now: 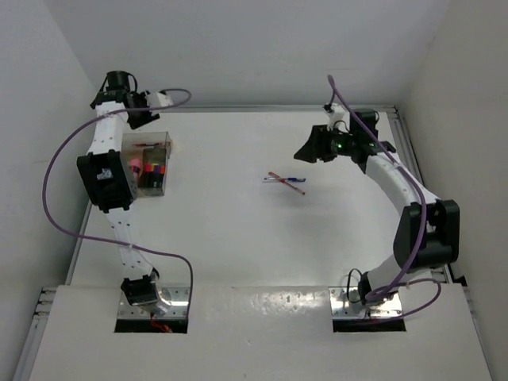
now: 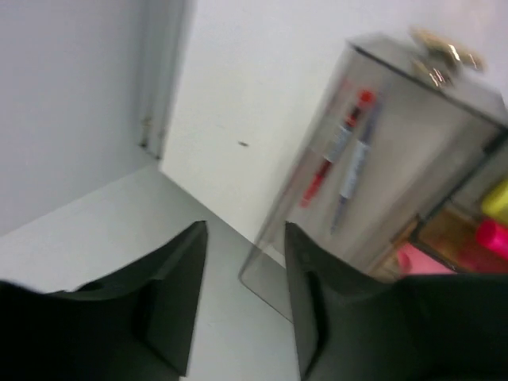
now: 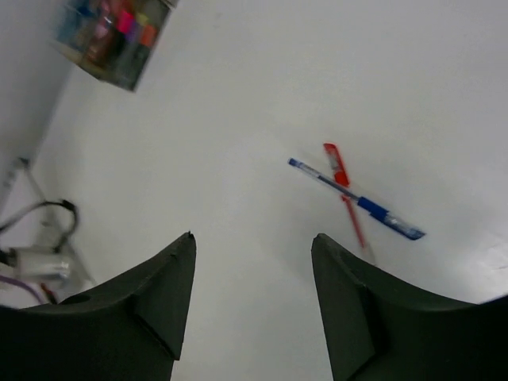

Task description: Sort the stationery into containers

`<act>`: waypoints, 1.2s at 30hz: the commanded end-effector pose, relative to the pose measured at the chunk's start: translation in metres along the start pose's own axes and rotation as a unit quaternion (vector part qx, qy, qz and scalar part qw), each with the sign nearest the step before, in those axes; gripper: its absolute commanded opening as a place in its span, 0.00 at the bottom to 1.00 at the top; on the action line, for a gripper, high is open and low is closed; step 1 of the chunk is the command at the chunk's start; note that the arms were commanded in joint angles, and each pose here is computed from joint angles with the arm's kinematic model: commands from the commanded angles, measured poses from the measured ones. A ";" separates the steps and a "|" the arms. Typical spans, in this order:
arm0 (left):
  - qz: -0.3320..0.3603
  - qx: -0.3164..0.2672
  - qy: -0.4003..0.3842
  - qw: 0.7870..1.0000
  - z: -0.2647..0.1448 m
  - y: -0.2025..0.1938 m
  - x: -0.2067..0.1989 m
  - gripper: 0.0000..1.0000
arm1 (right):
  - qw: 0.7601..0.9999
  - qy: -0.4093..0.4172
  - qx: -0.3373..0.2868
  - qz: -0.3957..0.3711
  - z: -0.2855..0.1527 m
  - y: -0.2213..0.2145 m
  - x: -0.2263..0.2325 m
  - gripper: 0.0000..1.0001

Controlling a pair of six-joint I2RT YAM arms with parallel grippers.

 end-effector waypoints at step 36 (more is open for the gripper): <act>-0.288 -0.429 -0.033 0.856 -0.258 0.218 -0.088 0.67 | 0.873 -0.052 0.292 -0.387 0.083 -0.078 -0.108 0.39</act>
Point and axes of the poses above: each gripper's point midway between its finger pads, its own z axis out along the fingers, its own x axis along the line the jaws close on, y = z × x, the point moved 2 cm from there along -z, back along the fingers, and after that the axes turned 5 degrees about -z, right-handed, at the moved point
